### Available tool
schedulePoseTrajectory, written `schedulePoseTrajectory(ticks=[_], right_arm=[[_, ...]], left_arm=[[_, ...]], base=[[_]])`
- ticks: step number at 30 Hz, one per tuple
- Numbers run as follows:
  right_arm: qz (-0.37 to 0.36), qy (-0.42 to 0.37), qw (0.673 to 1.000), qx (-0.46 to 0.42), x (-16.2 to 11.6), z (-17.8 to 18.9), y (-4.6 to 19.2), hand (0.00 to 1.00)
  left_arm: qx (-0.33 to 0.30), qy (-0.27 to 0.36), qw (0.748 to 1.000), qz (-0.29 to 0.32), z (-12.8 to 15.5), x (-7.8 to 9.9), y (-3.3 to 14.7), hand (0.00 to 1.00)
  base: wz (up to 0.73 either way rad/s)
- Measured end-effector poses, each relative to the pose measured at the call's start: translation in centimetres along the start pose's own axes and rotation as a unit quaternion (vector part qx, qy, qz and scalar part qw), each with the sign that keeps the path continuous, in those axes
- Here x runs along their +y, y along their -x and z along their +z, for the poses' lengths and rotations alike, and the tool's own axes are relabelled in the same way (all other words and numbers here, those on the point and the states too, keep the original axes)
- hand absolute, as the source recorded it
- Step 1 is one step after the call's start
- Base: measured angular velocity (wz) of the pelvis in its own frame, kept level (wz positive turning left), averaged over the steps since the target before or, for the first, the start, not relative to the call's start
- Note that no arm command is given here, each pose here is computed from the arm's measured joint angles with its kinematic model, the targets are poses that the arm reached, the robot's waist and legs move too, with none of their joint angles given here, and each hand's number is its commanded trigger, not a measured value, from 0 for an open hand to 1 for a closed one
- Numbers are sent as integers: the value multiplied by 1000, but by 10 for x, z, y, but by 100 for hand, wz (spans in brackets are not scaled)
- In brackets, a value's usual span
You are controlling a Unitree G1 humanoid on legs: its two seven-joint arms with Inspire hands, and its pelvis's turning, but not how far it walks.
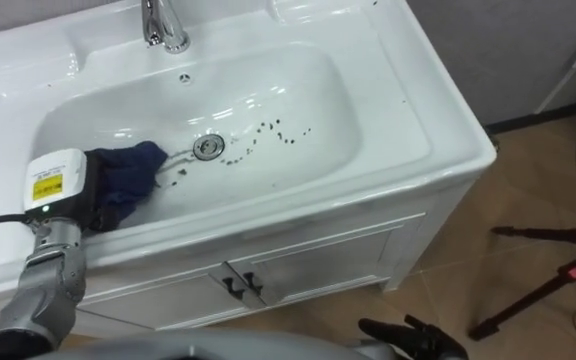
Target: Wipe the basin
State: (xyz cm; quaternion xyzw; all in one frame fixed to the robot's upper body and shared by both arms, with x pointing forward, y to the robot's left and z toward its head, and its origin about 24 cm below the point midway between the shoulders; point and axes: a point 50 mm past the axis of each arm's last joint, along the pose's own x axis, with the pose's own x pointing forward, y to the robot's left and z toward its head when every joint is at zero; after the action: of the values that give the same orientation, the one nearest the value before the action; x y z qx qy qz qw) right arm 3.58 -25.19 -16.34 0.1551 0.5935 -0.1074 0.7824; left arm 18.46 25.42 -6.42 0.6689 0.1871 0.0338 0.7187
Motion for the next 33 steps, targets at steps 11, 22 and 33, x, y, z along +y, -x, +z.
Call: schedulePoseTrajectory(ticks=[11, 22, 33], right_arm=[[0, -1, 1000, -7, 3, 8, -2, 0], [-10, -27, 999, -13, 4, 10, -3, 0], [-23, -58, 998, -29, -4, 15, 0, 0]], left_arm=[[-38, -37, 997, -60, 30, 12, -16, 100], [-96, -53, 990, -88, 68, 29, -28, 100], [-194, -45, 976, -92, 126, 34, -24, 100]], base=[[0], [0], [-5]])
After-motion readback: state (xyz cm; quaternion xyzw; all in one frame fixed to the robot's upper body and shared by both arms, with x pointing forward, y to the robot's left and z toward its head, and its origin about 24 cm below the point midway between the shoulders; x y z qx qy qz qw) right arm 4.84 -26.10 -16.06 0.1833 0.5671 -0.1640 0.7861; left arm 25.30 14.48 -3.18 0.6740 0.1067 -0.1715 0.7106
